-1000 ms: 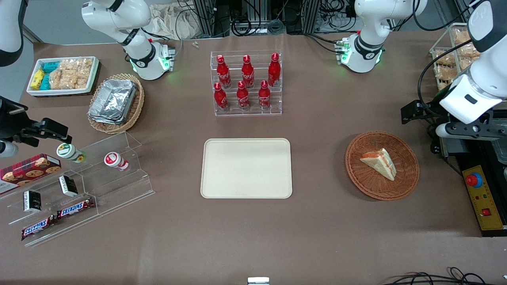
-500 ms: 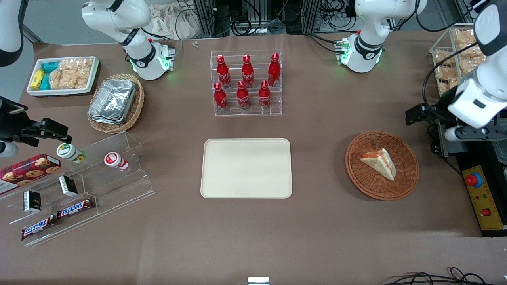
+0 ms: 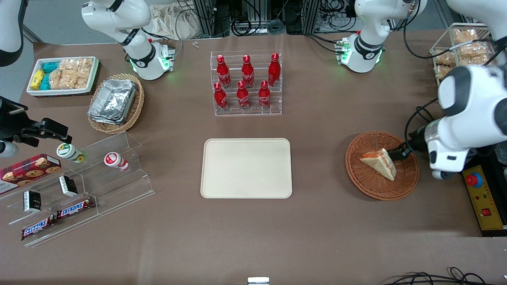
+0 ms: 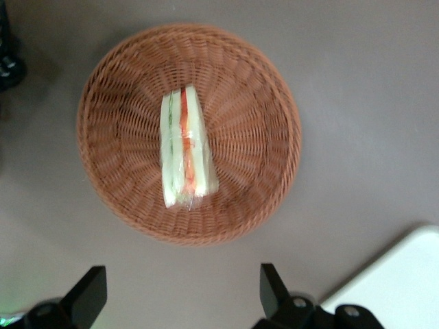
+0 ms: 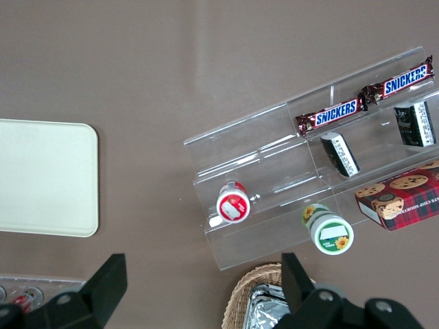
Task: Place sandwich from basket to tray
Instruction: 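Lower the left gripper and close it on the wrapped sandwich, then lift the sandwich up out of the basket with the left gripper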
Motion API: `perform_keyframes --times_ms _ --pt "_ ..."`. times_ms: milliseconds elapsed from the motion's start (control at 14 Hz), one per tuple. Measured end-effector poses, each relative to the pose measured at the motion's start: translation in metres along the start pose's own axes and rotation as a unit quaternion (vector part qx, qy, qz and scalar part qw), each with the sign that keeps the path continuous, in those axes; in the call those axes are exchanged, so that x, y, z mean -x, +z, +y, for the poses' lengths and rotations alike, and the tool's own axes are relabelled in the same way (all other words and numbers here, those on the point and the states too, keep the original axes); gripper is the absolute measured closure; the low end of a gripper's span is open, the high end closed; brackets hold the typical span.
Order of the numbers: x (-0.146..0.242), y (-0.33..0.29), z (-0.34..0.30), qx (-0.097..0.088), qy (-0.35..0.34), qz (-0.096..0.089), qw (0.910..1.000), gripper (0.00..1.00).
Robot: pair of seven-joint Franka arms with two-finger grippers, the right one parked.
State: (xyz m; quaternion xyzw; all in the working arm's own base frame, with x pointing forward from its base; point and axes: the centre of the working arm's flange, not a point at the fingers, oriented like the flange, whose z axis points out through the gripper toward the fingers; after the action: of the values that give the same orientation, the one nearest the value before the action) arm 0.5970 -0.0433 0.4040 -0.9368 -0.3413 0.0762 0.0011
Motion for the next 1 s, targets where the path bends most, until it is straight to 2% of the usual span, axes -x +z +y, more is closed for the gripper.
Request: perform_keyframes --times_ms 286,429,571,714,786,1000 --pt "-0.007 0.083 -0.028 0.018 -0.104 0.027 0.9940 0.00" --pt "-0.013 0.104 -0.042 0.029 -0.125 0.040 0.9909 0.00" --pt "-0.014 0.126 -0.044 0.033 -0.132 0.046 0.9896 0.00" --pt "-0.012 0.149 -0.038 0.027 -0.132 0.042 0.9899 0.00" --pt "-0.010 0.159 -0.034 0.028 -0.138 0.042 0.9891 0.04" --pt "-0.006 0.178 -0.023 0.028 -0.164 0.043 0.9851 0.36"
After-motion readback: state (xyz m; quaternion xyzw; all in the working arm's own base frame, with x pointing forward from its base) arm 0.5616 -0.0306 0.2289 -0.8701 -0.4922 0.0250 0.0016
